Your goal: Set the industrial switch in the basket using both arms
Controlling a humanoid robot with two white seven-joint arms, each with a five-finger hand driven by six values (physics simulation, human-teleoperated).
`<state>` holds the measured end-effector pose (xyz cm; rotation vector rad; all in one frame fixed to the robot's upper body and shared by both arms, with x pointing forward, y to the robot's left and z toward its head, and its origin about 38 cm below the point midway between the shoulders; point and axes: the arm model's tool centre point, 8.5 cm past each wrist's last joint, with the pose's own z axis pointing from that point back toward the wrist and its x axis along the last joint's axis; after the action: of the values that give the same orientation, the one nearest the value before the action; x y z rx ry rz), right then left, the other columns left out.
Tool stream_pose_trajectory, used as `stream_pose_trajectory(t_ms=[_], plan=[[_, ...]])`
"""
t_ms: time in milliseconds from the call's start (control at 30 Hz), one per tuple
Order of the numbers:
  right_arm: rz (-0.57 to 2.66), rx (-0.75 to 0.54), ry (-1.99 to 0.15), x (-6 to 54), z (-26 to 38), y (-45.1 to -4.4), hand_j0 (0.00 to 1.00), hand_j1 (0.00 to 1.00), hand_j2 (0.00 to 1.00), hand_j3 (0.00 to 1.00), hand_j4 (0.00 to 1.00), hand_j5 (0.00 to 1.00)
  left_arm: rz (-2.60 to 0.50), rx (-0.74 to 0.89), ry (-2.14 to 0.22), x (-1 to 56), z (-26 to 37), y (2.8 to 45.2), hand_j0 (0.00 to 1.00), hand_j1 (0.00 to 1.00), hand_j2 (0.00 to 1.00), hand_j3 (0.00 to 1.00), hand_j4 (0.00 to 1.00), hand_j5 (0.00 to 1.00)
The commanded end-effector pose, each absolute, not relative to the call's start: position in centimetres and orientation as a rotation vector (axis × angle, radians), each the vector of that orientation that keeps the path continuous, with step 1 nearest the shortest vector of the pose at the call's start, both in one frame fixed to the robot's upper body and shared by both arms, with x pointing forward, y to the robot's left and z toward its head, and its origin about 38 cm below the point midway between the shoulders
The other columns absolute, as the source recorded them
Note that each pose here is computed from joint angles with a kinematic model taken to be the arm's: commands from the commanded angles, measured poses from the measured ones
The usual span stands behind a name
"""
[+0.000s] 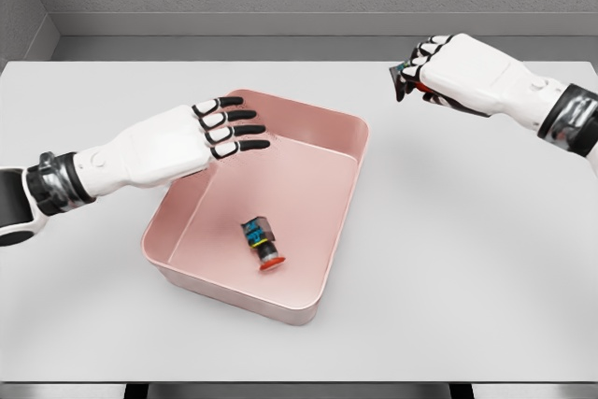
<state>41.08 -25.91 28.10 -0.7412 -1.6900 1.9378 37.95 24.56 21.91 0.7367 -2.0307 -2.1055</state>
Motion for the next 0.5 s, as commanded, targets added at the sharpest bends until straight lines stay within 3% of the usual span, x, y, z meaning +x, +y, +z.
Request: stream_pose_trajectory(t_ms=[0, 267, 467], plan=[[1.974, -0.720, -1.765, 40.4, 28.7, -25.9, 0.44, 0.44, 0.44, 0.44, 0.44, 0.44, -2.095, 0.800, -1.983, 38.2, 23.6, 27.5, 1.00, 1.00, 1.00, 1.00, 1.00, 1.00], [1.936, -0.660, -1.817, 40.1, 28.6, -26.0, 0.45, 0.45, 0.45, 0.45, 0.45, 0.45, -2.059, 0.927, -1.789, 39.3, 25.4, 34.6, 1.00, 1.00, 1.00, 1.00, 1.00, 1.00], [1.892, -0.608, -1.888, 40.1, 28.2, -24.1, 0.46, 0.46, 0.46, 0.46, 0.46, 0.46, -2.062, 0.957, -1.682, 39.7, 24.9, 37.1, 1.00, 1.00, 1.00, 1.00, 1.00, 1.00]])
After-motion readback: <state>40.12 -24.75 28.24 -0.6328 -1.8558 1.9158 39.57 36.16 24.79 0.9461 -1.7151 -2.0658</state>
